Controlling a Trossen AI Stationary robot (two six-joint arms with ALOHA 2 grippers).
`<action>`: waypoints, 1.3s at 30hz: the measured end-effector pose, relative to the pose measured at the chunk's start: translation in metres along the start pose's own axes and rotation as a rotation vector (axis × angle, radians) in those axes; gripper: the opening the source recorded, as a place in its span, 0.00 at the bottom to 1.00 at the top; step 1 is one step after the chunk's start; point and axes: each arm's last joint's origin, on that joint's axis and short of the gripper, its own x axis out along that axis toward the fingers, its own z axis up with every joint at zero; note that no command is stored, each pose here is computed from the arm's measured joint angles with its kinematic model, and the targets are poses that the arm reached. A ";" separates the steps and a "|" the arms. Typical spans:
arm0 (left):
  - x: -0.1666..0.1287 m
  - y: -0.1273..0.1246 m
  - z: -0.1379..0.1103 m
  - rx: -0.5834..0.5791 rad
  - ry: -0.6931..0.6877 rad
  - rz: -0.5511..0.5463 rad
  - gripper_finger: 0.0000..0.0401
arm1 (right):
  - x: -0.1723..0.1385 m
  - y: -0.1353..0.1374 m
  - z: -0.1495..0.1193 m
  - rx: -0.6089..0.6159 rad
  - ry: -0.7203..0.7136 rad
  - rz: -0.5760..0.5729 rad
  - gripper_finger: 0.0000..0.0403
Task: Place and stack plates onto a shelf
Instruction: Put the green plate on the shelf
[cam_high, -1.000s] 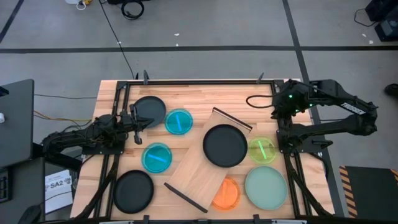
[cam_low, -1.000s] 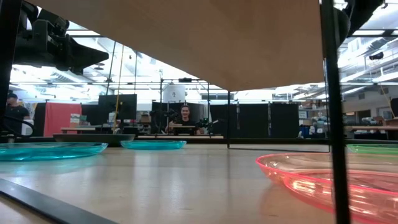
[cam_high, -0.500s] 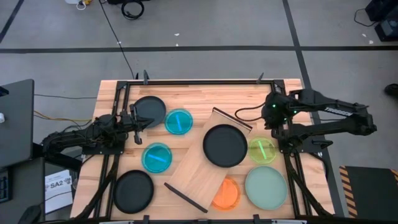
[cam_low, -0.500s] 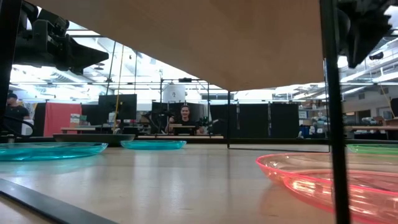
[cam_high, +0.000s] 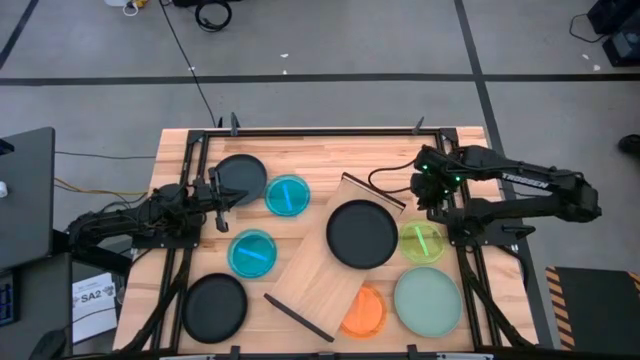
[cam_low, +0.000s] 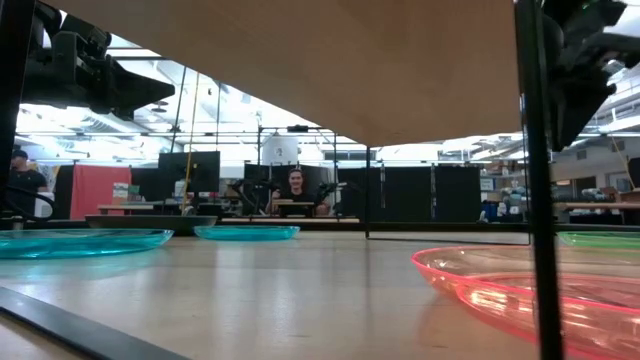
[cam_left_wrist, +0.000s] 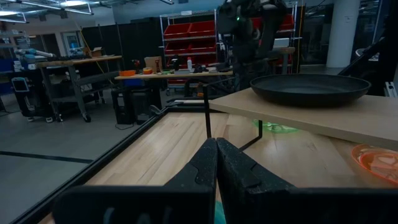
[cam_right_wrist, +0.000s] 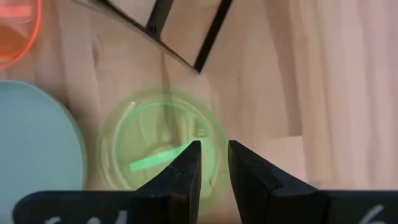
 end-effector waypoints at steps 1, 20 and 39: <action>0.000 0.000 0.000 0.000 0.000 0.000 0.03 | 0.003 -0.002 0.001 0.011 0.015 0.006 0.21; 0.000 0.000 0.000 0.000 0.000 0.000 0.03 | 0.034 -0.043 0.011 0.035 0.203 0.056 0.21; 0.000 0.000 0.000 0.000 0.000 0.000 0.03 | 0.082 -0.066 0.015 0.098 0.425 0.223 0.21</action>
